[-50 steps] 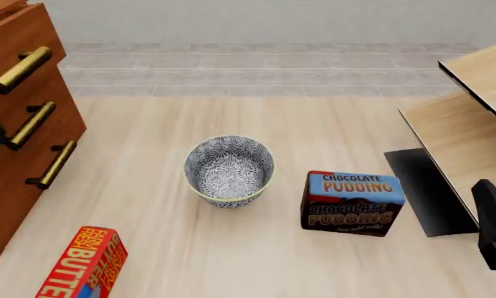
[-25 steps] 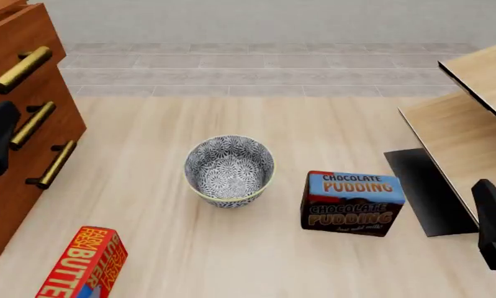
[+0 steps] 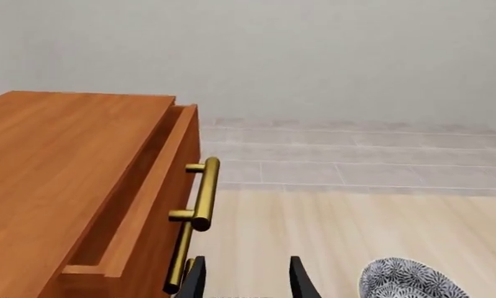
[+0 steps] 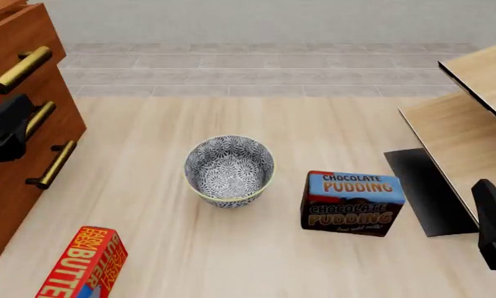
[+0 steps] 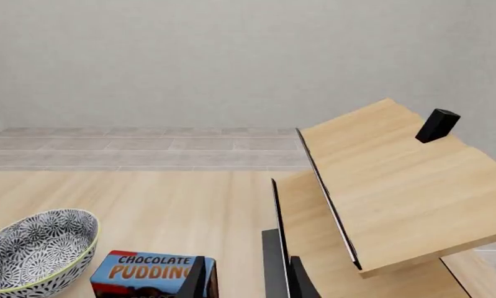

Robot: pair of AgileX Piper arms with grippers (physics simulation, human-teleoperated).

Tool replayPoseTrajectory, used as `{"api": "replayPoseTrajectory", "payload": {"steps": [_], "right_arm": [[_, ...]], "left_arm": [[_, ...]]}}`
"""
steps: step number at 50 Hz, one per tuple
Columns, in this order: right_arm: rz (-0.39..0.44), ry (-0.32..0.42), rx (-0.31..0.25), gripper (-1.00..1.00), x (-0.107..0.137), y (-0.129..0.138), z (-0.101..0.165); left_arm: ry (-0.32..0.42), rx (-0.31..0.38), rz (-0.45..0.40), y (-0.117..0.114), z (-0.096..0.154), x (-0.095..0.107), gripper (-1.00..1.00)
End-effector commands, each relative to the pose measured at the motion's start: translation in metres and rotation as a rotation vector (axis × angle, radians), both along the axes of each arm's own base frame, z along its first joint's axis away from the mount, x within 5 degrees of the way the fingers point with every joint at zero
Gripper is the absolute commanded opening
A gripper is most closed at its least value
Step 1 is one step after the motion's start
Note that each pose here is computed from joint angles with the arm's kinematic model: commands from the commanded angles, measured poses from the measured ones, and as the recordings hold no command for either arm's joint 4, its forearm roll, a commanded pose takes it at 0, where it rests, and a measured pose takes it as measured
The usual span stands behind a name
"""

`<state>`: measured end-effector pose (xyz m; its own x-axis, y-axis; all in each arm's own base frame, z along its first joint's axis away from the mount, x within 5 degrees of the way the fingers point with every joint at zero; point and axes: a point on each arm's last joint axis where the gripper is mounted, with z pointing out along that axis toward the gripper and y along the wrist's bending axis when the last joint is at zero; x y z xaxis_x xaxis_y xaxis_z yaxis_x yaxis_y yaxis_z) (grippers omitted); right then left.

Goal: Close the top drawer of the cabinet and put the bowl on top of it.

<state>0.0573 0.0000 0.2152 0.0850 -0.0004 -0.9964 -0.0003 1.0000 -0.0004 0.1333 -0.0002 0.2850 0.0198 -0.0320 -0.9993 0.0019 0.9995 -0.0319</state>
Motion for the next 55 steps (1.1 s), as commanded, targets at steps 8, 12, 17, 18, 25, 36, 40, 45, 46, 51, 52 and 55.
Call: {"api": "replayPoseTrajectory", "payload": {"steps": [8,12,17,18,25,36,40,45,46,51,52,55], "right_arm": [[0.0,-0.001,0.0,1.0,0.0,0.0,0.0],[0.0,-0.001,0.0,1.0,0.0,0.0,0.0],[0.0,0.0,0.0,1.0,0.0,0.0,0.0],[0.0,-0.001,0.0,1.0,0.0,0.0,0.0],[0.0,-0.001,0.0,1.0,0.0,0.0,0.0],[0.0,-0.001,0.0,1.0,0.0,0.0,0.0],[0.0,0.0,0.0,1.0,0.0,0.0,0.0],[0.0,0.0,0.0,1.0,0.0,0.0,0.0],[0.0,-0.001,0.0,1.0,0.0,0.0,0.0],[0.0,-0.001,0.0,1.0,0.0,0.0,0.0],[0.0,-0.001,0.0,1.0,0.0,0.0,0.0],[0.0,-0.001,0.0,1.0,0.0,0.0,0.0]], "left_arm": [[0.023,-0.008,0.068,0.01,-0.012,0.01,1.0],[0.031,-0.014,0.089,0.013,-0.015,0.015,1.0],[0.021,-0.015,0.102,0.015,-0.01,0.016,1.0],[0.027,-0.021,0.11,0.017,-0.01,0.018,1.0],[0.02,-0.018,0.146,0.023,-0.014,0.021,1.0],[0.02,-0.024,0.185,0.029,-0.014,0.024,1.0],[0.024,-0.022,0.201,0.033,-0.017,0.027,1.0],[0.025,-0.023,0.215,0.035,-0.017,0.027,1.0],[0.026,-0.024,0.22,0.036,-0.017,0.028,1.0],[0.028,-0.037,0.234,0.038,-0.016,0.028,1.0],[0.029,-0.035,0.237,0.039,-0.016,0.029,1.0],[0.029,-0.038,0.237,0.039,-0.015,0.029,1.0]]}}
